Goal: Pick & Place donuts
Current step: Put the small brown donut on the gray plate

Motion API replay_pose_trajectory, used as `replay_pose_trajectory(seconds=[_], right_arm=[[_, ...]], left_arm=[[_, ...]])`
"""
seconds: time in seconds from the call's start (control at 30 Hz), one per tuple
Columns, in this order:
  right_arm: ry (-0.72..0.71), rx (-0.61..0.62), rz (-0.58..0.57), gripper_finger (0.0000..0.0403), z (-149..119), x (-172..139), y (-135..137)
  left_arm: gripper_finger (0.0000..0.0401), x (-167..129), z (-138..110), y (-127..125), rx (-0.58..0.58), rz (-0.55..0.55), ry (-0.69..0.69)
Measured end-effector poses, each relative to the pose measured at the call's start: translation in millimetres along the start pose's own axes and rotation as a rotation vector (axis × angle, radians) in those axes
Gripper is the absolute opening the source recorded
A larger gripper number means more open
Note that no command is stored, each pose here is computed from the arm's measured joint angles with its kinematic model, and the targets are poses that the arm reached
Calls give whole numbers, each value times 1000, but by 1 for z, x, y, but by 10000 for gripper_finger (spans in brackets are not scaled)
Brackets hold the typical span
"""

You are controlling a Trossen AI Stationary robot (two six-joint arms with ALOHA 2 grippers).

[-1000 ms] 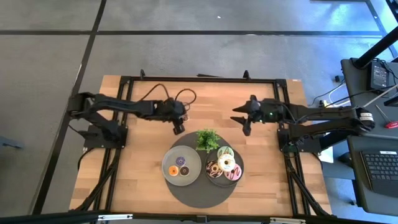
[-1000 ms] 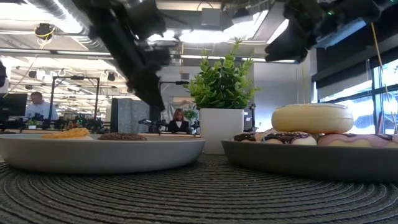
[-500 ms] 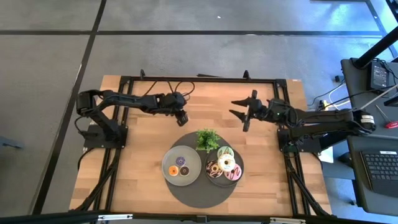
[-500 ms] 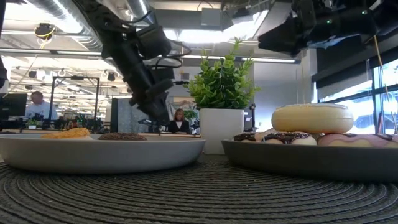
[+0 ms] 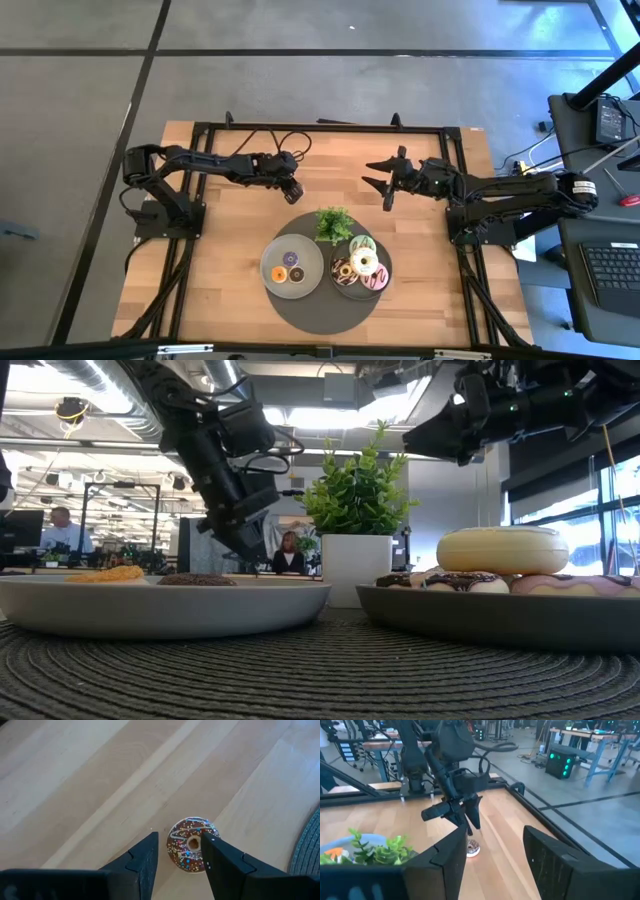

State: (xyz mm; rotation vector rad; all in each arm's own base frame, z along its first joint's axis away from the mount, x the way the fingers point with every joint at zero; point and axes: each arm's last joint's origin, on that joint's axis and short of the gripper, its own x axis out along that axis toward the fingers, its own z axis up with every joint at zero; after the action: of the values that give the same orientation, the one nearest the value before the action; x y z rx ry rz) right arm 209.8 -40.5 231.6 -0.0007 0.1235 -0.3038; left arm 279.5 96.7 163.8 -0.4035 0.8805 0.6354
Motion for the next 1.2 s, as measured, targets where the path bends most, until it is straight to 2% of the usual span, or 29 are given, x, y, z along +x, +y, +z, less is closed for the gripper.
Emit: replay_pose_trajectory(seconds=[0.37,0.73,0.97,1.2], right_arm=[[-52,32,1,195,4,2,0],[-51,24,1,195,4,2,0],[-27,11,0,195,2,2,0],[-11,-7,0,195,0,2,0]], left_arm=[[143,7,-6,-7,18,10,22],[143,30,-15,-8,31,53,62],[142,30,-14,-8,27,50,51],[105,30,-14,-8,27,39,52]])
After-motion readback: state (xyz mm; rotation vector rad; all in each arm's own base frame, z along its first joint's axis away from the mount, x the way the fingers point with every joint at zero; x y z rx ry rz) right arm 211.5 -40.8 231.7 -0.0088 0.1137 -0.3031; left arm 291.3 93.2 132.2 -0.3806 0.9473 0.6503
